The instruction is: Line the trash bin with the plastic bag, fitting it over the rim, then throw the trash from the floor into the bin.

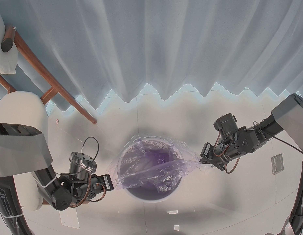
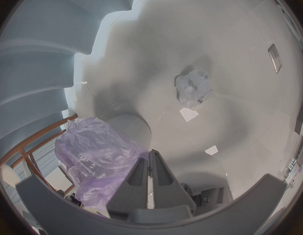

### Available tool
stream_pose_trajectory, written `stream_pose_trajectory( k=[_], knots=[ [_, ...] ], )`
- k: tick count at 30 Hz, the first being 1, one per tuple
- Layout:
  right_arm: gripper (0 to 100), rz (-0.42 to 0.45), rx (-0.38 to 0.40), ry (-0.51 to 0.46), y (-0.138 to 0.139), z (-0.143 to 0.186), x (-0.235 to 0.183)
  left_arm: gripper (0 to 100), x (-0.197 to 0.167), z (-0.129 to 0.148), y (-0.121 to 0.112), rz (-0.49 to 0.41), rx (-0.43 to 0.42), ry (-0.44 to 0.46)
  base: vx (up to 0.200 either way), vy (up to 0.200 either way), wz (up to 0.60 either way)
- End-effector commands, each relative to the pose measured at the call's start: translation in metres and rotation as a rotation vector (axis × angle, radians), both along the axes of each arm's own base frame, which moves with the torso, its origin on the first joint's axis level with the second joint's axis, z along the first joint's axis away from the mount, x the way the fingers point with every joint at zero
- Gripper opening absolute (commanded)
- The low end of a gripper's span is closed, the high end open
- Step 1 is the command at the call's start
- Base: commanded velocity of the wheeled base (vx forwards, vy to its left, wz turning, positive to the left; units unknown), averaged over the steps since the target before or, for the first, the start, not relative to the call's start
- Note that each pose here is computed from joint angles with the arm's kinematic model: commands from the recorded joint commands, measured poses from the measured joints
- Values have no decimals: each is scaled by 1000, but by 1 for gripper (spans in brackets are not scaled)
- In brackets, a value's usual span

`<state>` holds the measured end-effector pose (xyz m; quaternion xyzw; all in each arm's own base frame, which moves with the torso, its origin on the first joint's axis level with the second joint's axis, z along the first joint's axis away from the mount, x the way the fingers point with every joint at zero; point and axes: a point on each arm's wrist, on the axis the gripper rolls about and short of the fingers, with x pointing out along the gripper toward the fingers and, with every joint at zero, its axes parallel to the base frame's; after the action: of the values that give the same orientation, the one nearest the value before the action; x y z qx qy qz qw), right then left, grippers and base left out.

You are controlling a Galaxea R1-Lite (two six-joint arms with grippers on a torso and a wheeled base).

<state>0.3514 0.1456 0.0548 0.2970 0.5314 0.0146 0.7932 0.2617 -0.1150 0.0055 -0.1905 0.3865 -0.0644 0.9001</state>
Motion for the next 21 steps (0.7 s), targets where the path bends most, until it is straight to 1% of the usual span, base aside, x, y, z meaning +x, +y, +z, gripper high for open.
stream_pose_trajectory(
  k=[1,4,6,7,11,14,15,18,19,21],
  knots=[
    [0,22,8,-16,4,4,-13,0,-18,-2,-6,-43,10,-3,0,0,0],
    [0,29,13,-26,5,3,-18,0,-26,-3,-9,-63,9,-21,0,0,0],
    [0,34,17,-36,4,2,-25,0,-32,-4,-11,-60,11,-69,0,0,0],
    [0,34,18,-37,3,1,-26,0,-33,-6,-11,-56,11,-77,0,0,0],
    [0,38,16,-42,0,-8,-34,0,-40,-16,-7,-40,11,-98,0,0,0],
    [0,36,20,-55,-1,-12,-37,0,-46,-21,-3,-35,12,-97,0,0,0],
    [0,34,26,-73,-3,-15,-39,100,-51,-26,1,-32,7,-106,0,0,0],
    [0,34,27,-80,-6,-17,-41,100,-57,-31,4,-35,26,-77,0,0,0],
    [100,34,27,-80,-6,-17,-41,100,-57,-31,4,-35,26,-77,0,0,0],
    [100,29,27,-94,-9,-17,-44,100,-58,-22,5,-31,1,-98,0,0,0]
  ],
)
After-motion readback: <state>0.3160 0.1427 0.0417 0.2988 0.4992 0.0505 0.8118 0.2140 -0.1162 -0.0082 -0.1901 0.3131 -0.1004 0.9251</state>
